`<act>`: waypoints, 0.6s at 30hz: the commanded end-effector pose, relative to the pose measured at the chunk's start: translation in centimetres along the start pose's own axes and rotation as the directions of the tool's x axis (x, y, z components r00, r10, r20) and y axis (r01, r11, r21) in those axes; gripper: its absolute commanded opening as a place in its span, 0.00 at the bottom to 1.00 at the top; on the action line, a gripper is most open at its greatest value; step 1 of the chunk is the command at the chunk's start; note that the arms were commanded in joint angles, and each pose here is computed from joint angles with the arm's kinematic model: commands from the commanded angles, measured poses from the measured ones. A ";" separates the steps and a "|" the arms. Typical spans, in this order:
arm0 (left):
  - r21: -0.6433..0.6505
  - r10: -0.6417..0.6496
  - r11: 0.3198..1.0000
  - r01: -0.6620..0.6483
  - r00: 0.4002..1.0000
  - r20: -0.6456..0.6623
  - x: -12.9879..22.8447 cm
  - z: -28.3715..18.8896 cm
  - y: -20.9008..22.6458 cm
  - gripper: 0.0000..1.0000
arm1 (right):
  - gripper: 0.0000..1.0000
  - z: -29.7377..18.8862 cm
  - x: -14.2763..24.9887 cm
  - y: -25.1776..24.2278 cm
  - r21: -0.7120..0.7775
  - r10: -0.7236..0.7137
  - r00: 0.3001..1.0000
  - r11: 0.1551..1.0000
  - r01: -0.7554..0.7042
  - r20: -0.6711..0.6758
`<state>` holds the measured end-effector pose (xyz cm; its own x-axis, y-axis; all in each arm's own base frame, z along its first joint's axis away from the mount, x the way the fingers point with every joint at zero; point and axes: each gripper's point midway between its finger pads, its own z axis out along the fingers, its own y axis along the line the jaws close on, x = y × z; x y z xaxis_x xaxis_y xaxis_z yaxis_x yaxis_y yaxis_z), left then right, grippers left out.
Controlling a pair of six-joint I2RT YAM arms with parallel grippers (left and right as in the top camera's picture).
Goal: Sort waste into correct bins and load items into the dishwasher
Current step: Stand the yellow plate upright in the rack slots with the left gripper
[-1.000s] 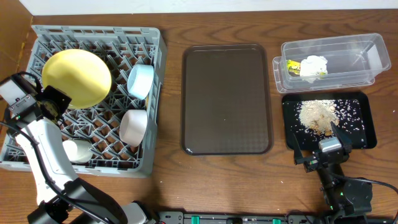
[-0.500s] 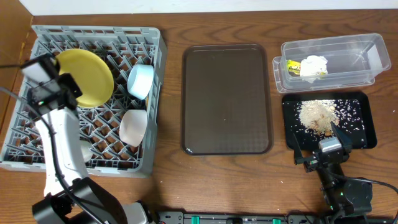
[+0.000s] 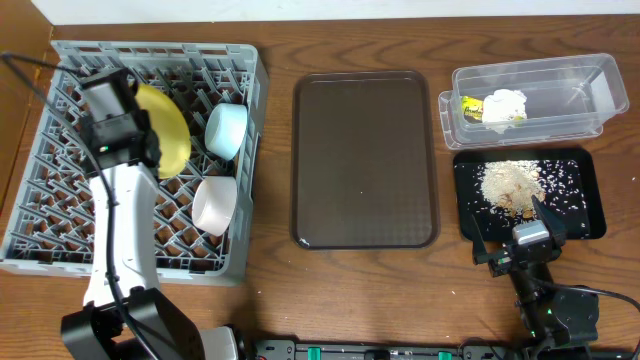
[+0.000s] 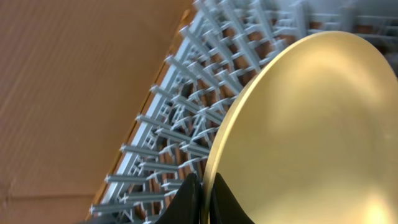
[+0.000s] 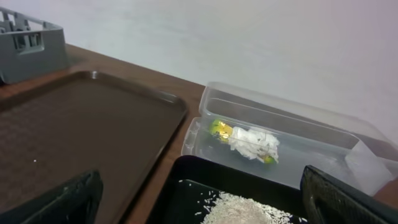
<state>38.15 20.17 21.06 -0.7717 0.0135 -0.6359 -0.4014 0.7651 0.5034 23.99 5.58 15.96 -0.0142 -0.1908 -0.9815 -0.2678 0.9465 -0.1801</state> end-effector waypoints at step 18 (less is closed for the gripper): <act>0.133 0.166 0.977 -0.165 0.986 -0.001 0.8 -6.7 -10.9 0.73 | 0.99 0.0 0.0 0.0 0.000 -0.006 1.000 1.000 0.006 0.000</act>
<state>39.21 7.49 18.63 -0.8397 0.2509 -0.4816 -0.0782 0.8218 0.5643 23.99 5.59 15.95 -0.0145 -0.1909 -0.9815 -0.2682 0.9464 -0.1801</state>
